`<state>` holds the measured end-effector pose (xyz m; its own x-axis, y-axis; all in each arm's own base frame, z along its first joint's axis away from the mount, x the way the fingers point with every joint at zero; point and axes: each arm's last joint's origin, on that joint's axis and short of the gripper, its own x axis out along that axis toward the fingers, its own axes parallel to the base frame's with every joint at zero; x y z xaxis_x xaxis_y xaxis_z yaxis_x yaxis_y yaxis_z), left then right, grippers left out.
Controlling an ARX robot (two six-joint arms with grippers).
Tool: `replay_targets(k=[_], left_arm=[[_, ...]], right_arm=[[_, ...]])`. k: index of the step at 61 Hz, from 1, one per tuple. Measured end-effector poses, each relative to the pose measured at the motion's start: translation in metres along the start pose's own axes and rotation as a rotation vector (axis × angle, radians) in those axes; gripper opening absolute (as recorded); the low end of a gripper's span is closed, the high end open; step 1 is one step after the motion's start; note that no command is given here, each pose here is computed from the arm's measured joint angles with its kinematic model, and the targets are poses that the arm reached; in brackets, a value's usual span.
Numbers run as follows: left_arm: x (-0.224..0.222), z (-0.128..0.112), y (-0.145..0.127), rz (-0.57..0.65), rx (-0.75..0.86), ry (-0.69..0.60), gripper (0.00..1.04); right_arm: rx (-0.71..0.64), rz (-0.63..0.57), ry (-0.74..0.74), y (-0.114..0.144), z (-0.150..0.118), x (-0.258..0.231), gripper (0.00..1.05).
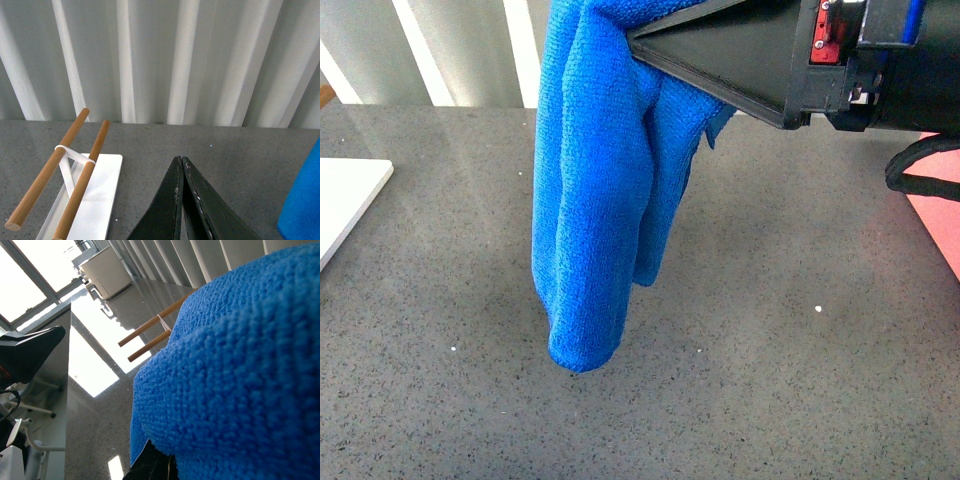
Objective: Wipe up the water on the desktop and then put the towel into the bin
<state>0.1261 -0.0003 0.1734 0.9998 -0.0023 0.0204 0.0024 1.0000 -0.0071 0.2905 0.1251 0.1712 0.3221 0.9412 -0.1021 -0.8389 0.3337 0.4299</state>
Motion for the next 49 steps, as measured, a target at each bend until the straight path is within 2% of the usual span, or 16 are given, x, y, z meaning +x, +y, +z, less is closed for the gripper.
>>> replay_targets(k=[49], left_arm=[[-0.017,0.001,0.000,0.000,0.000,-0.005,0.03]], right_arm=[[-0.001,-0.018,0.017,0.000,-0.003,0.001,0.04]])
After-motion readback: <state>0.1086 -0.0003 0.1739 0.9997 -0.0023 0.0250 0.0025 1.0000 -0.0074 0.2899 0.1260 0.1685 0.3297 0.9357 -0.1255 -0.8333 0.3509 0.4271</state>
